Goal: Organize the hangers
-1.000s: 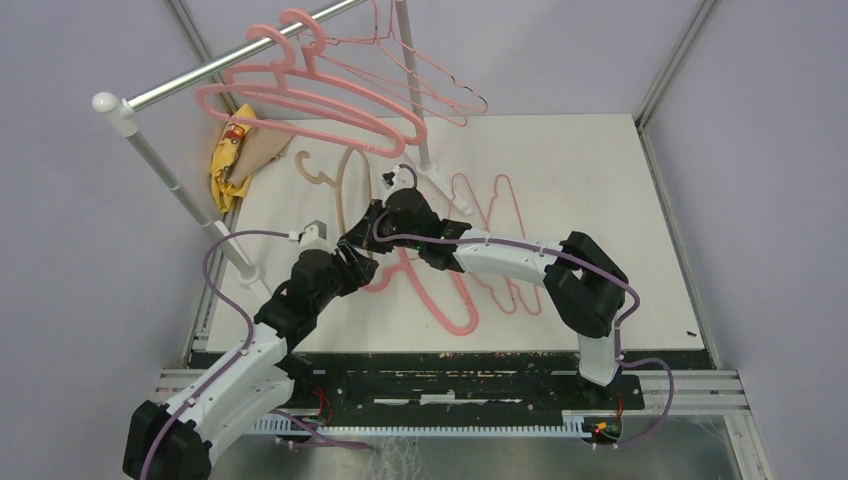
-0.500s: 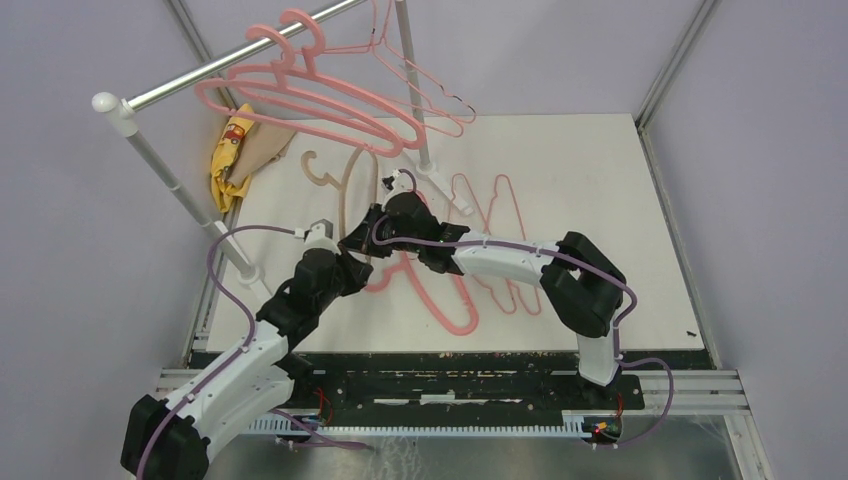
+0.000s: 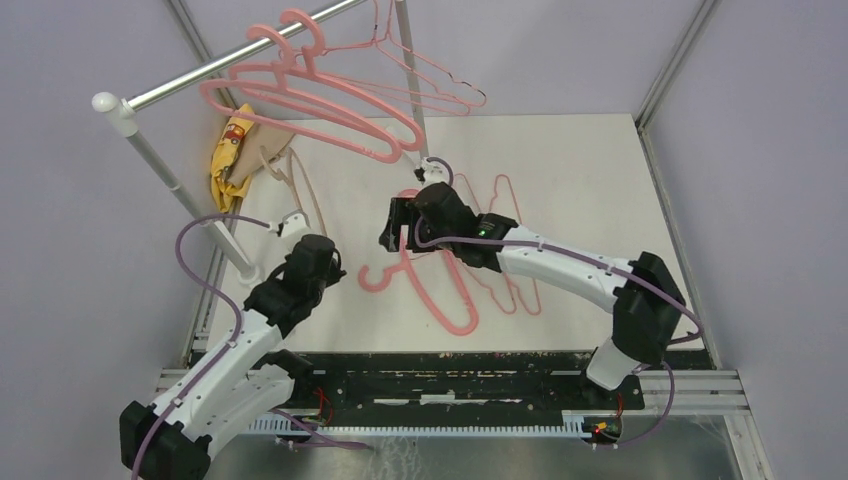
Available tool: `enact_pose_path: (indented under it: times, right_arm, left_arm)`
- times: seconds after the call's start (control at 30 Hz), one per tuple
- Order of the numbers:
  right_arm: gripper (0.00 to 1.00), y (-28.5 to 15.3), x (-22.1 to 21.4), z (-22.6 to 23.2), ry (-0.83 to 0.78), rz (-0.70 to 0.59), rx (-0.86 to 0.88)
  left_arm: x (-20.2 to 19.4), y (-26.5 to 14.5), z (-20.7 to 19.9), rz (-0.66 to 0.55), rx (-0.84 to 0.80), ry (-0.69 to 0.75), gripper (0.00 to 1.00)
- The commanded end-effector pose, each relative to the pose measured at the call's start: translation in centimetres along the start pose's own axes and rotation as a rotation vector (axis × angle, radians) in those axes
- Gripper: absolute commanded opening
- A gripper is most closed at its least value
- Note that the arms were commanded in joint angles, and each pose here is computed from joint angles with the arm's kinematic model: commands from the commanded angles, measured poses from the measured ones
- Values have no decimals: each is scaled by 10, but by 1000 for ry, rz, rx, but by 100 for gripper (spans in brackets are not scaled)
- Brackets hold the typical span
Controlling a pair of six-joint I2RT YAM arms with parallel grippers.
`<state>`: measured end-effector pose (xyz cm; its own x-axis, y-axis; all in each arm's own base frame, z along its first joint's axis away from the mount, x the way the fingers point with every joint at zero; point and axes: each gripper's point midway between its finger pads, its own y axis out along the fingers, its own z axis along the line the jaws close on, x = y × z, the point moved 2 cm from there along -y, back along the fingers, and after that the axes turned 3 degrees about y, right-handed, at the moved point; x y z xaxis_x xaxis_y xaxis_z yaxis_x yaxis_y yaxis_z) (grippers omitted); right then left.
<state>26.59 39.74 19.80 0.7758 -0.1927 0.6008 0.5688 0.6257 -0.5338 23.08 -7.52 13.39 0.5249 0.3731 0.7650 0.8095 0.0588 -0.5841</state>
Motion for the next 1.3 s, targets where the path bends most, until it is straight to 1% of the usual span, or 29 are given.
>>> enact_pose_path:
  times: [0.0, 0.17, 0.3, 0.57, 0.73, 0.93, 1.1, 1.27]
  right_arm:
    - [89, -42, 11, -38, -224, -30, -174]
    - [91, -68, 13, -55, -293, -47, -226]
    - [91, -80, 15, -59, -319, -56, -235]
    - [91, -80, 14, -56, -323, -46, -215]
    - [91, -77, 13, -54, -319, -43, -204]
    - [91, -73, 7, -56, -310, -26, -201]
    - [91, -75, 6, -58, -308, -28, -204]
    - [91, -77, 6, -61, -309, -34, -213]
  left_arm:
    - [44, -20, 21, -144, 177, -48, 3]
    - [75, -40, 35, -233, 292, -50, 3]
    - [97, -50, 31, -266, 317, -38, 3]
    - [120, -62, 29, -310, 344, -11, 3]
    - [133, -79, 36, -351, 415, 45, 3]
    - [130, -84, 27, -366, 389, 105, 3]
    - [126, -85, -2, -383, 320, 240, 3]
    - [128, -91, -27, -397, 270, 279, 3]
